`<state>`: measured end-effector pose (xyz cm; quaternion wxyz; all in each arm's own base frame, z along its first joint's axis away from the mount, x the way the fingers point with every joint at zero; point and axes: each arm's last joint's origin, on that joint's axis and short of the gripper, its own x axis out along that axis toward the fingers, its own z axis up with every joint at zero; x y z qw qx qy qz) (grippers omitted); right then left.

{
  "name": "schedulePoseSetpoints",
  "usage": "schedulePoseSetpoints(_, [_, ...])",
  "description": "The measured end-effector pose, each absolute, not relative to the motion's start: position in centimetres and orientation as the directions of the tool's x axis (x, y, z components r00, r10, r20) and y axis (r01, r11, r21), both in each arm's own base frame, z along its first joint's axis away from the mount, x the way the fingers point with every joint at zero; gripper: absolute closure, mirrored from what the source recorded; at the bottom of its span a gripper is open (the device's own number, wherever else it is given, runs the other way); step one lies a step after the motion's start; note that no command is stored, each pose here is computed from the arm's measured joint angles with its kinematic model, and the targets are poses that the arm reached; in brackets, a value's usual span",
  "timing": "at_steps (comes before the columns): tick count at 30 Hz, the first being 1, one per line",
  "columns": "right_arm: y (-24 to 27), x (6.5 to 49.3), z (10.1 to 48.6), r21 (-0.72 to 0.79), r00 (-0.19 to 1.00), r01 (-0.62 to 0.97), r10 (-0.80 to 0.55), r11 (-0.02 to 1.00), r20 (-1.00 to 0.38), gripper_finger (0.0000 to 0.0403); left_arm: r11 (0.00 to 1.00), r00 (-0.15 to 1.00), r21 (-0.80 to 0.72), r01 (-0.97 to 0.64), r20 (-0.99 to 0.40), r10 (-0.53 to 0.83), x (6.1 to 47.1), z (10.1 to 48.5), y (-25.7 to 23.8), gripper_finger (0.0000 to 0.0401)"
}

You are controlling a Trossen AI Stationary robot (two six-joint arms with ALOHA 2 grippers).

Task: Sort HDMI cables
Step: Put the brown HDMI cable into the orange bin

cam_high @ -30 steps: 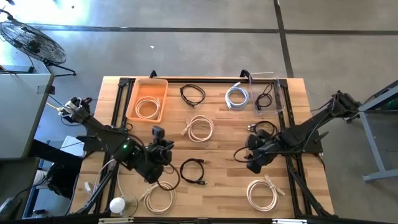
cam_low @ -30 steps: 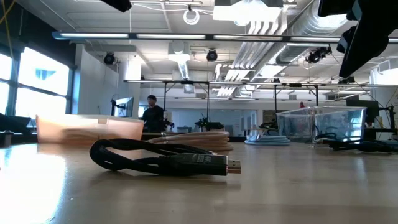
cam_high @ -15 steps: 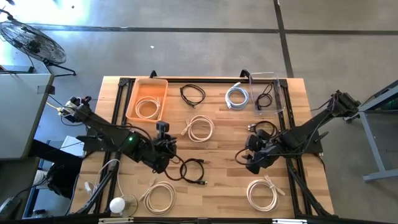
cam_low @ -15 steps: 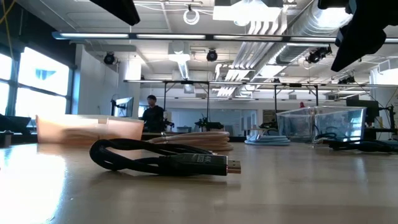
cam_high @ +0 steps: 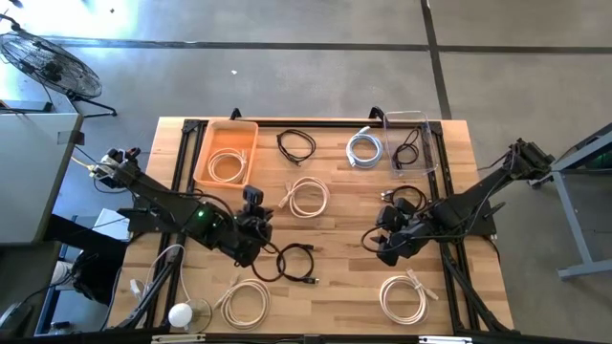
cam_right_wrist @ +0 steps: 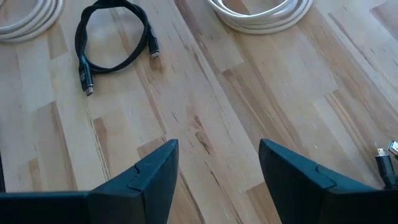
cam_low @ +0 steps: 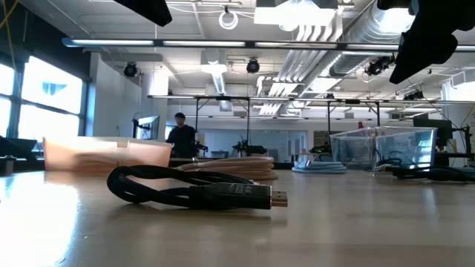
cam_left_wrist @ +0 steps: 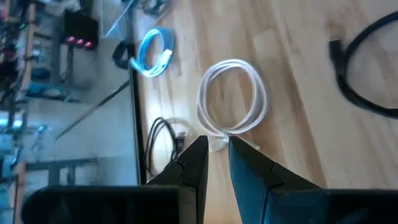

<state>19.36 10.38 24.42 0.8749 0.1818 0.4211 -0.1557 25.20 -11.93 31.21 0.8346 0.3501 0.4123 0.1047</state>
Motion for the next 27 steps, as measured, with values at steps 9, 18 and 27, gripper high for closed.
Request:
schedulePoseSetpoints(9, [10.4,19.4,24.4,0.185,0.598,0.427,-0.122,0.885,-0.793,0.0188,0.678,0.683,0.625,0.387,-0.688,0.245,26.5,30.9,-13.2,0.0341])
schedulePoseSetpoints(18, [10.4,19.4,24.4,0.181,0.600,0.429,-0.129,0.885,-0.790,0.0188,0.596,0.658,0.648,0.474,-0.711,0.248,27.5,29.5,-13.8,0.0341])
schedulePoseSetpoints(27, [10.3,19.4,24.4,0.180,0.601,0.430,-0.132,0.885,-0.789,0.0188,0.574,0.676,0.701,0.424,-0.666,0.314,27.7,29.6,-13.7,0.0341])
